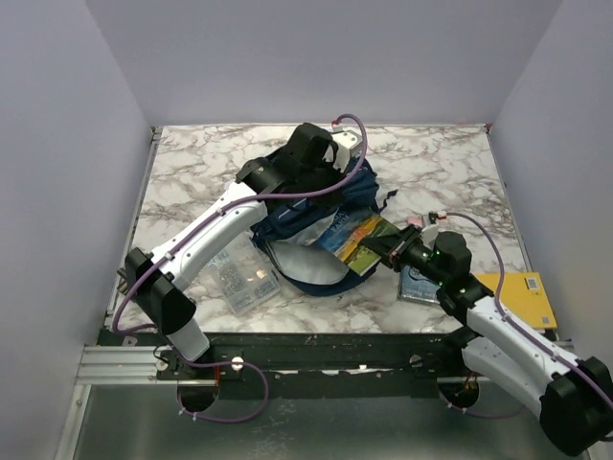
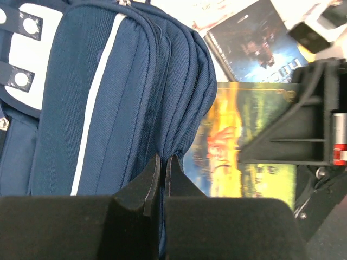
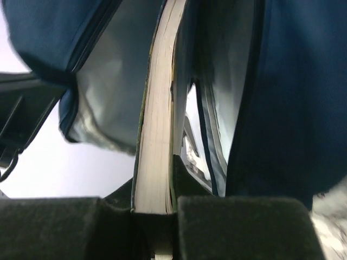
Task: Pack the student bag
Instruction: Place the book in the student bag.
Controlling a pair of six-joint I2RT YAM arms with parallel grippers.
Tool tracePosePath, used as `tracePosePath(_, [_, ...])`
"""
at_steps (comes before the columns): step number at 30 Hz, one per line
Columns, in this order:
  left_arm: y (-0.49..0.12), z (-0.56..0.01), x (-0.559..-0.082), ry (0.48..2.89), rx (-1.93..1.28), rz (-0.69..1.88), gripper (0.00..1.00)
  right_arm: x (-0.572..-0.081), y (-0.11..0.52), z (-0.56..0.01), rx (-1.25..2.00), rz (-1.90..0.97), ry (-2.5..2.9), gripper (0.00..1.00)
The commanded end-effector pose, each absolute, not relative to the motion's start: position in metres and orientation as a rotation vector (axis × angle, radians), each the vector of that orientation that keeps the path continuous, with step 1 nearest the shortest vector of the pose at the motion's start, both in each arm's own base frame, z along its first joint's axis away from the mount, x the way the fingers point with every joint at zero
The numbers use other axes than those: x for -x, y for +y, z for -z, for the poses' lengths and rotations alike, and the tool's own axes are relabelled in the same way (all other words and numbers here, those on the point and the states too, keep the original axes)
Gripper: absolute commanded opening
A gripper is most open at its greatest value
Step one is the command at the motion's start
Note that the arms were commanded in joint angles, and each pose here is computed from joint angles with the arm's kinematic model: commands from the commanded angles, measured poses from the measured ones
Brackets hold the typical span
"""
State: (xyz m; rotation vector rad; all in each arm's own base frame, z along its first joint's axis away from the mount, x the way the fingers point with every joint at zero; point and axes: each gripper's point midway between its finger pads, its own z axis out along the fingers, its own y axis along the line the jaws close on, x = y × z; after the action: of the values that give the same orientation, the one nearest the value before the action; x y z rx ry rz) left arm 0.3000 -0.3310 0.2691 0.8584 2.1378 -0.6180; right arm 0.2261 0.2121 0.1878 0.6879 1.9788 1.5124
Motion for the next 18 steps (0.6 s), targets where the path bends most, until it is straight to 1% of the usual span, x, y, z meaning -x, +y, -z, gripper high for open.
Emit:
tracePosePath(1, [-0.353,-0.345,-0.291,1.933,-0.858,0.795,0.00,-0.255,0.220,-0.244,-0.611,-1.671,1.684,0.00])
tracePosePath(6, [-0.364,-0.366,-0.286,1.856,-0.910,0.797,0.00,-0.300,0.235,-0.228,-0.622,-1.556,1.589,0.01])
tracePosePath(9, [-0.372,-0.370,-0.285,1.836,-0.935,0.801,0.00,-0.325,0.261,-0.208,-0.616,-1.449,1.557,0.01])
tracePosePath(11, [-0.370,-0.371,-0.290,1.839,-0.916,0.758,0.00,-0.337,0.261,-0.206,-0.656,-1.398,1.423,0.01])
tracePosePath(16, [-0.376,-0.372,-0.284,1.818,-0.956,0.786,0.00,-0.376,0.277,-0.172,-0.699,-1.330,1.392,0.01])
tracePosePath(18, [-0.378,-0.373,-0.283,1.818,-0.954,0.788,0.00,-0.386,0.275,-0.151,-0.785,-1.256,1.418,0.01])
